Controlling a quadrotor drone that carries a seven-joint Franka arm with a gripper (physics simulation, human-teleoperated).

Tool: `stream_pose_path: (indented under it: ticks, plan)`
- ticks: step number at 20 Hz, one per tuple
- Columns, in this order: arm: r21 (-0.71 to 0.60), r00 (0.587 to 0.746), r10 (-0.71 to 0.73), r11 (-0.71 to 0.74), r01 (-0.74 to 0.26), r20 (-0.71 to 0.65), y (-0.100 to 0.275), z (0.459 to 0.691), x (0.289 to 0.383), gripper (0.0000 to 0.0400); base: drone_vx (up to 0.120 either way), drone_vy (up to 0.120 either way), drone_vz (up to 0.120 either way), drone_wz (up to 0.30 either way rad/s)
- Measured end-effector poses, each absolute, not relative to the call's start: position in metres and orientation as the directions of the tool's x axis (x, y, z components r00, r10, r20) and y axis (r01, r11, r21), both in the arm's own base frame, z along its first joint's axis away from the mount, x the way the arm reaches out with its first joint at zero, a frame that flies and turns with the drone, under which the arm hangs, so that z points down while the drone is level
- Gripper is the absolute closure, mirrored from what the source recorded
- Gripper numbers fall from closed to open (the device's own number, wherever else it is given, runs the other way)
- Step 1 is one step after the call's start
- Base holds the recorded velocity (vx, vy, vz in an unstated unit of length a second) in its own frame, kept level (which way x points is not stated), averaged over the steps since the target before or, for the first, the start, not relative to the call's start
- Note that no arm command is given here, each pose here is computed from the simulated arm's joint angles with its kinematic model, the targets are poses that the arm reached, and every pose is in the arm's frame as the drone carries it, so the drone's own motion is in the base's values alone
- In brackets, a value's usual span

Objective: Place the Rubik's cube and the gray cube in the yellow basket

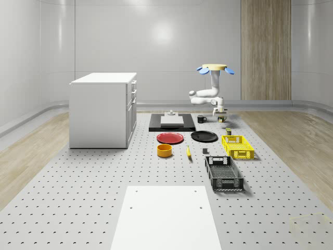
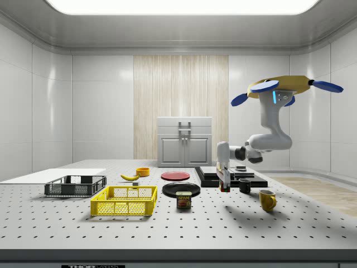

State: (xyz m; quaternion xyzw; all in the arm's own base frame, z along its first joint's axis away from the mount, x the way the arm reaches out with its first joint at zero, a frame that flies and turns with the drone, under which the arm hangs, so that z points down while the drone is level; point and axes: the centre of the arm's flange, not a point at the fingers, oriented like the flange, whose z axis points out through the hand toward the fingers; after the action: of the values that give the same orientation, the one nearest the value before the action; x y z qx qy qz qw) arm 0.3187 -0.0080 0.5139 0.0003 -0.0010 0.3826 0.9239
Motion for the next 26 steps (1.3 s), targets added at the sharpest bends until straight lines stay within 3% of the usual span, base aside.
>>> stream_pose_path:
  ticks: [6,14,26]
  plan:
    - [0.000,0.707,0.707,0.707,-0.707,0.002,-0.0081,0.5071,0.3187,0.0075,0.047,0.007,0.087,0.000]
    - [0.000,0.707,0.707,0.707,-0.707,0.002,-0.0081,0.5051,0.3188,0.0075,0.120,0.120,0.000,0.000]
    - [0.000,0.707,0.707,0.707,-0.707,0.002,-0.0081,0.5047,0.3188,0.0075,0.120,0.000,0.000,0.000]
